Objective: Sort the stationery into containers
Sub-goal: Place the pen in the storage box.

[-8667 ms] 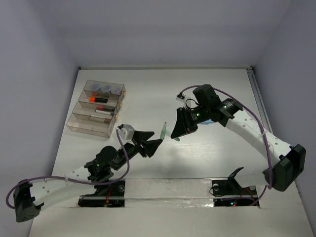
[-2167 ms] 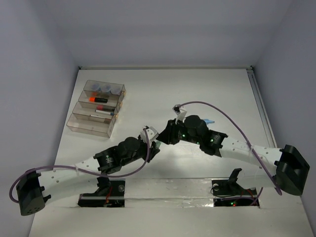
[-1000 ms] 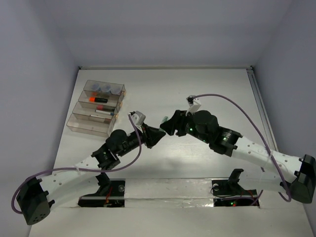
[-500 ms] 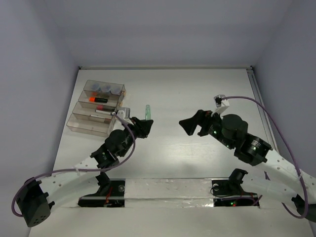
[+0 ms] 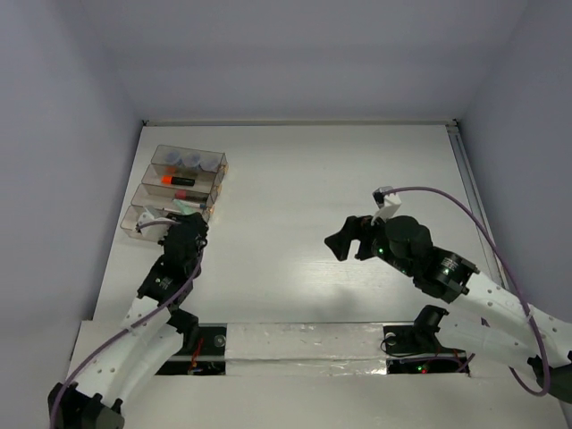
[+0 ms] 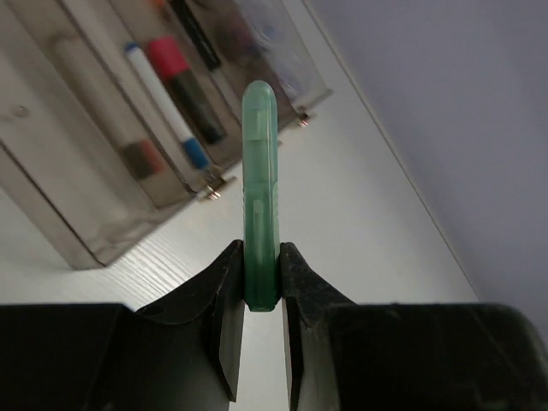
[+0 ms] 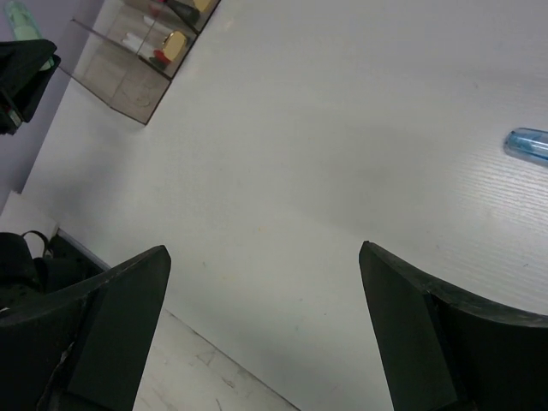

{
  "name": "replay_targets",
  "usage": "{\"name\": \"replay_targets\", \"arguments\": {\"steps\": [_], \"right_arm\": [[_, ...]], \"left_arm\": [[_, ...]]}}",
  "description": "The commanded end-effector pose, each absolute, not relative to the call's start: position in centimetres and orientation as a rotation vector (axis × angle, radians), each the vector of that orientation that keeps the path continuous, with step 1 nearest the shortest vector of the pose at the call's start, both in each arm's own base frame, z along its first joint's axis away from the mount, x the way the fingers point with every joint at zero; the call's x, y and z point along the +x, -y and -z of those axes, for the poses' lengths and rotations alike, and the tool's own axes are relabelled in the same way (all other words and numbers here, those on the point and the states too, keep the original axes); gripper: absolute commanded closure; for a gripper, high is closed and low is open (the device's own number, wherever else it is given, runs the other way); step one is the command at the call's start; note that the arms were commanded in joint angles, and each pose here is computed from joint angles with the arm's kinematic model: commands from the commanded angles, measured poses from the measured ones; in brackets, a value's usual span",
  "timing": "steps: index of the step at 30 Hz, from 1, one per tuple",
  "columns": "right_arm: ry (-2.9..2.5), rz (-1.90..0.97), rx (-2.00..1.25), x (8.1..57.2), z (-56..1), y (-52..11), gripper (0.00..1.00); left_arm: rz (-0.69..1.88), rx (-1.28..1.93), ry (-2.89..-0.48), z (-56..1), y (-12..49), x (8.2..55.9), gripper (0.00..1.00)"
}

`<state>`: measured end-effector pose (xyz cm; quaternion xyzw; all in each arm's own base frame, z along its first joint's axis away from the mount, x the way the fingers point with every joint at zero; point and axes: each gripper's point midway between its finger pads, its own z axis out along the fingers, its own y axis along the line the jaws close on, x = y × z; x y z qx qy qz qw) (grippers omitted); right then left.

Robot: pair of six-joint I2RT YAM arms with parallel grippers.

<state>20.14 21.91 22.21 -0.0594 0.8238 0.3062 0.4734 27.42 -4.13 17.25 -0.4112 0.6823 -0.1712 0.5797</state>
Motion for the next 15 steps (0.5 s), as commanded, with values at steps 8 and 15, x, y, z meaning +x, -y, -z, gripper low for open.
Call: {"name": "replay_targets", "arguments": {"steps": [8, 15], "right_arm": [[-1.952, -0.821, -0.211, 19.1, -23.9, -22.0, 0.02], [-1.949, -0.828, -0.216, 18.7, -23.8, -21.7, 0.02]], "left_arm": [[0.258, -1.243, -1.614, -14.6, -2.7, 30.6, 1.00], [0.202, -1.343, -1.616, -13.1, -5.3, 31.1, 1.00]]}}
